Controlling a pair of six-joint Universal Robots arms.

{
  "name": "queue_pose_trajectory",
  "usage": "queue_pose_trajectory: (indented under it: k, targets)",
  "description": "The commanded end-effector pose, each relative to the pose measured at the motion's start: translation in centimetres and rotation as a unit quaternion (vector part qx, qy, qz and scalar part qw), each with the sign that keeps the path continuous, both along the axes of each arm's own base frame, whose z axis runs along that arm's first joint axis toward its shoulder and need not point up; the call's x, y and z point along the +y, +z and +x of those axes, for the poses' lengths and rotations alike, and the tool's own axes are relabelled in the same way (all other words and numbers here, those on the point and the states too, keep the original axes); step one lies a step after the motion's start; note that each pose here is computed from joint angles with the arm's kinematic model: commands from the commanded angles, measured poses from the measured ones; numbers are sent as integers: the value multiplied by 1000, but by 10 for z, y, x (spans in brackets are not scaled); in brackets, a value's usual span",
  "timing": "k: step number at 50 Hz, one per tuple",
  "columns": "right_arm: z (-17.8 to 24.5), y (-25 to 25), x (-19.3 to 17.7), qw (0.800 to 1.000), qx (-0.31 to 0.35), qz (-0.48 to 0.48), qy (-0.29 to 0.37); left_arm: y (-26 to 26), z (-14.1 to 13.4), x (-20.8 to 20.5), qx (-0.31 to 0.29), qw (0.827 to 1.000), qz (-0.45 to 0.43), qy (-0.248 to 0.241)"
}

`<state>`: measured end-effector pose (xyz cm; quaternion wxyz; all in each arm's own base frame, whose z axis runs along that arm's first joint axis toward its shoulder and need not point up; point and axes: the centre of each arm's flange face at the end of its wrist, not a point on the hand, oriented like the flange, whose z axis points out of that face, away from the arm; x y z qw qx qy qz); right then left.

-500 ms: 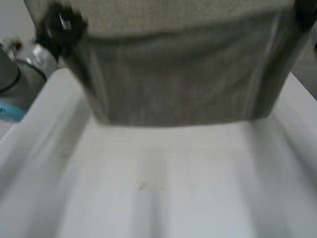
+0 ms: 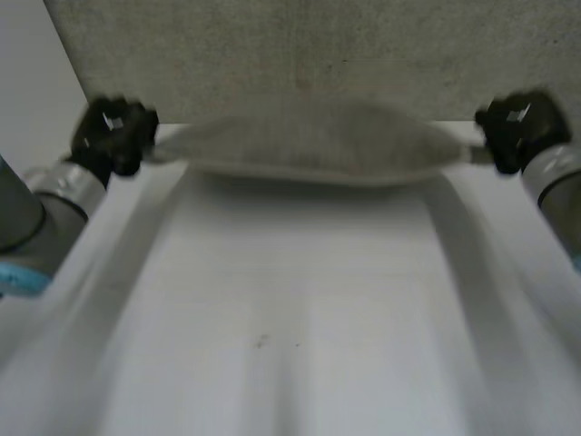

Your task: Fold the towel.

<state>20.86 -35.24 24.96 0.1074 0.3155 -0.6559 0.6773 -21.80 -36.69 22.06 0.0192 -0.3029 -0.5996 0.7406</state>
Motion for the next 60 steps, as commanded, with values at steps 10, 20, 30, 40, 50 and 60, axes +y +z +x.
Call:
queue_pose_trajectory:
  k: [10,20,30,40,50,60]
  targets:
    - [-32,-72,77,952,175,246,42,-83,29,91,-217,960,176,-25]
    - [-62,-39,123,920,243,298,78,-41,55,147,-236,910,337,-50]
    - [-56,-53,56,951,172,255,25,-39,37,83,-218,952,208,-48]
    - [-26,-73,12,968,158,196,-7,-62,8,27,-202,961,182,-50]
    - [-13,-83,-25,981,153,107,-48,-80,-12,-11,-184,974,123,-43]
    - [-4,-91,-45,987,143,51,-60,-85,-25,-25,-175,982,68,-34]
